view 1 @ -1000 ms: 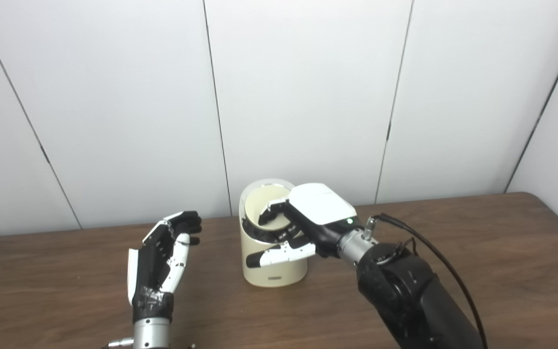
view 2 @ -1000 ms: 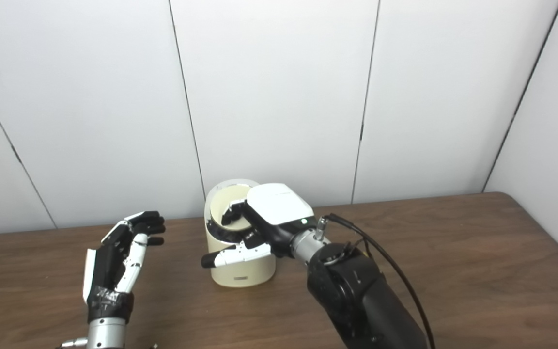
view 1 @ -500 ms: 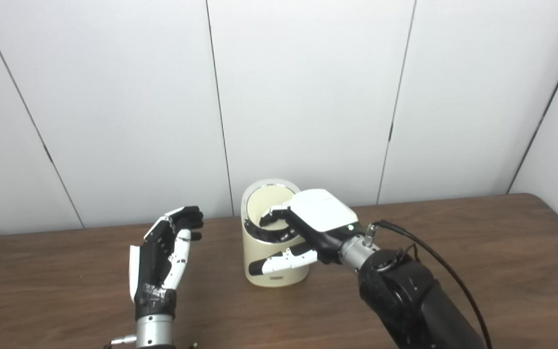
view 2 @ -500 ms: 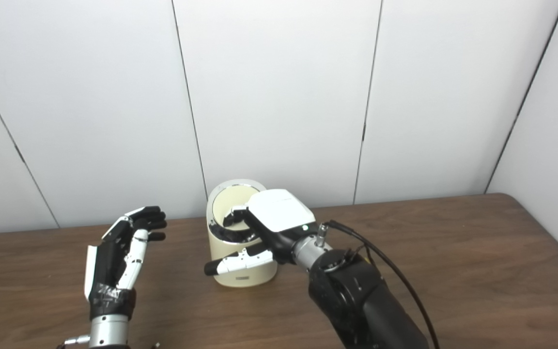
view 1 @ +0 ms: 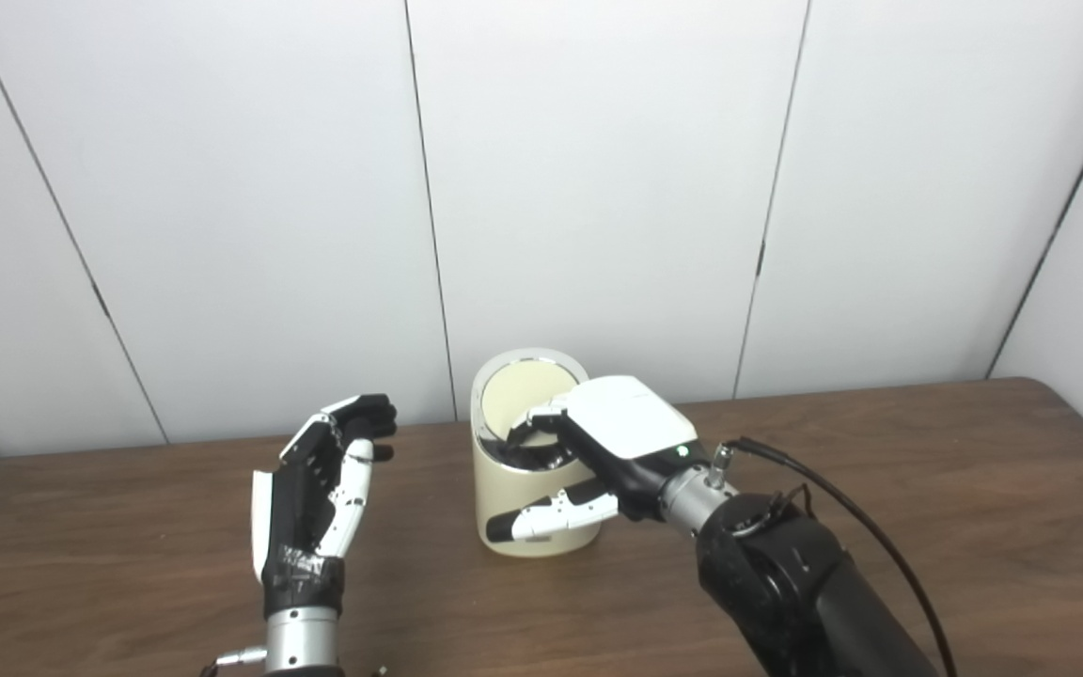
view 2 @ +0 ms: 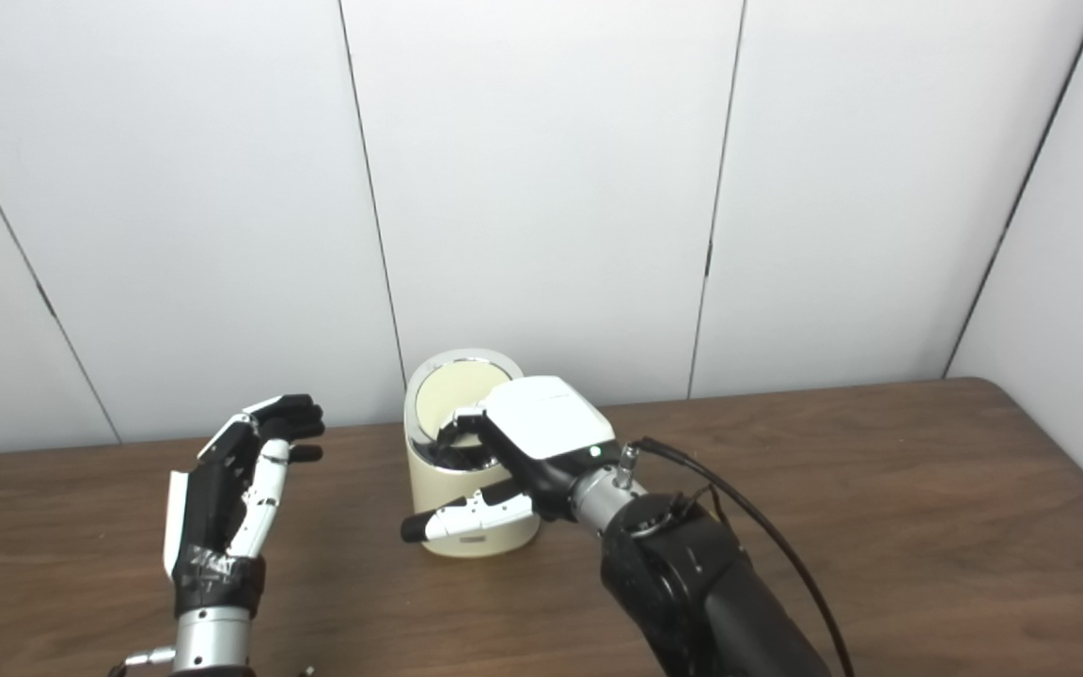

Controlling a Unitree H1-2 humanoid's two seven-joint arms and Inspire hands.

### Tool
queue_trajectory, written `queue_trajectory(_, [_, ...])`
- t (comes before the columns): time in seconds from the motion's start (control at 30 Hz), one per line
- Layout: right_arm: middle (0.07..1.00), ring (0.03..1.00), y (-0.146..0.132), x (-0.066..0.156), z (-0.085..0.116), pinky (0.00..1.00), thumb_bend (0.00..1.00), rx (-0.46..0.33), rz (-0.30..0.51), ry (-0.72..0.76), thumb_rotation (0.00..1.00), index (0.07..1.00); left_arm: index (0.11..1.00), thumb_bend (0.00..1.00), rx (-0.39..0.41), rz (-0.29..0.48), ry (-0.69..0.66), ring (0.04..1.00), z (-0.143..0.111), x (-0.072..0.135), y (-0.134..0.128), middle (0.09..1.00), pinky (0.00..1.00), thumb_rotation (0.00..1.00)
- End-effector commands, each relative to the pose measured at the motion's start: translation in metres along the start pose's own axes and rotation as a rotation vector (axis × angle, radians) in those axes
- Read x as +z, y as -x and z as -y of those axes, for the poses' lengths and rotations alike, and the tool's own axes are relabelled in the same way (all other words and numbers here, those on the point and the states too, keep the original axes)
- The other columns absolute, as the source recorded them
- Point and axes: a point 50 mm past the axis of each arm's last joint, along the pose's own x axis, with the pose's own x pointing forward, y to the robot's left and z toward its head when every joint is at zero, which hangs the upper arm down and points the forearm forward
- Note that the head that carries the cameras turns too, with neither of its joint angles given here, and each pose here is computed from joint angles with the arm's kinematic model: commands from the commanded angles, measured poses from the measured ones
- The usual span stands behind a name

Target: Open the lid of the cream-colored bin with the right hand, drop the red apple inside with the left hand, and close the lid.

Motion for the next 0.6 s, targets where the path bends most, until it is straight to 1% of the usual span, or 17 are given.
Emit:
queue_trajectory(0.0, [0.770,0.829,-0.001,-0.011,-0.020,0.82,0.85,0.114,-0.045,-0.017,0.94,0.742,0.667,0.21,-0.003,0.074,0.015,0.676,0.004,0.016,-0.011,0.673,0.61,0.51])
queue_trajectory(0.27, [0.767,0.827,-0.001,-0.012,-0.026,0.83,0.86,0.123,-0.045,-0.029,0.96,0.735,0.667,0.20,-0.004,0.071,0.010,0.677,0.004,0.015,-0.012,0.675,0.62,0.52])
queue_trajectory(0.43, [0.773,0.822,0.002,-0.011,-0.019,0.81,0.84,0.065,-0.033,-0.046,0.93,0.734,0.668,0.21,-0.004,0.070,0.013,0.674,0.004,0.013,-0.012,0.674,0.61,0.51])
queue_trajectory(0.57, [0.773,0.821,0.005,-0.009,-0.013,0.81,0.84,0.009,-0.015,-0.054,0.93,0.739,0.667,0.22,-0.004,0.068,0.016,0.676,0.004,0.012,-0.012,0.674,0.61,0.51])
